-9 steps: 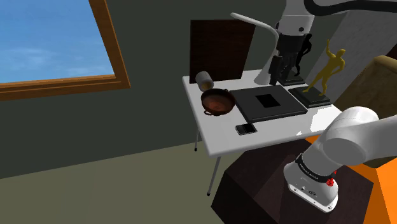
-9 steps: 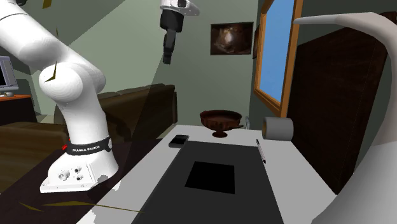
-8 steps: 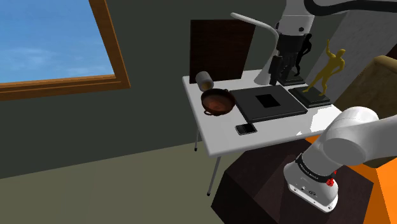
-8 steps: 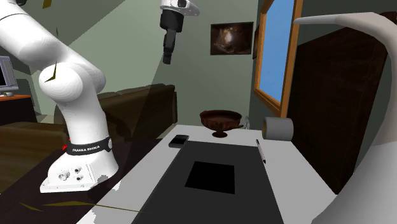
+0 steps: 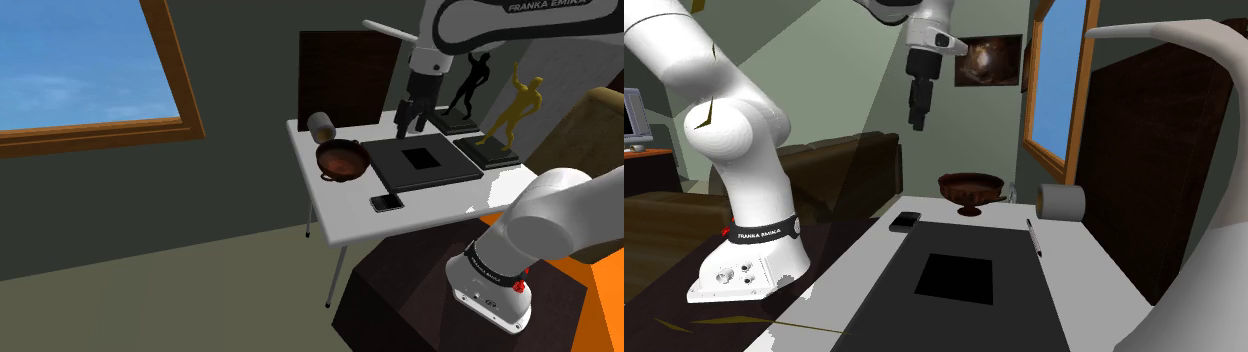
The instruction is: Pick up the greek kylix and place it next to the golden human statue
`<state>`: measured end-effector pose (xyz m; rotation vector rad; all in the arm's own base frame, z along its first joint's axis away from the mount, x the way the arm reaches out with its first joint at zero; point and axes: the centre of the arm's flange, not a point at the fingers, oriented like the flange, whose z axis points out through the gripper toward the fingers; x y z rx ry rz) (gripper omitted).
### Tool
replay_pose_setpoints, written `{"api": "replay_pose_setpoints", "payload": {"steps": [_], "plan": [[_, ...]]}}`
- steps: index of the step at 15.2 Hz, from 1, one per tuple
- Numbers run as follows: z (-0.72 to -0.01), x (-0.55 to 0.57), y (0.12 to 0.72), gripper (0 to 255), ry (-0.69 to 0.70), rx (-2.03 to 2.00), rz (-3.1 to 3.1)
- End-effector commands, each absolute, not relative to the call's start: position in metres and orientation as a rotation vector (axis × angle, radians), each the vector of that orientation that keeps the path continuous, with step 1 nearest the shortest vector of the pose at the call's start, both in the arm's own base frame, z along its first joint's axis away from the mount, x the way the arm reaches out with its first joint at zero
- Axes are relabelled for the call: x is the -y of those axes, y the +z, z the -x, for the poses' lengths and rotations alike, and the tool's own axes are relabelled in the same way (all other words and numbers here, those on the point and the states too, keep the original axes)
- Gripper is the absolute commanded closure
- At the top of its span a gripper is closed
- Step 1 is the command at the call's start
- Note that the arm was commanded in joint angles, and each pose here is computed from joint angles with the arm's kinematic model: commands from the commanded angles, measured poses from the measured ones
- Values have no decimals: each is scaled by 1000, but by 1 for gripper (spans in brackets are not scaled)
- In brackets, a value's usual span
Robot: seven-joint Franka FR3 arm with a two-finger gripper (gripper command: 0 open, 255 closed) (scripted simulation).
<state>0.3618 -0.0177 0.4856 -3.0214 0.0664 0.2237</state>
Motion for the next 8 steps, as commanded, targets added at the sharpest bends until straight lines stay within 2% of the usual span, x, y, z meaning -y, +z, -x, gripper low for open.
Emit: {"api": "replay_pose_setpoints", "payload": {"steps": [1,8], "plan": [[-379,22,469,0,203,-79,3016],[-441,44,409,0,142,-118,2994]]}}
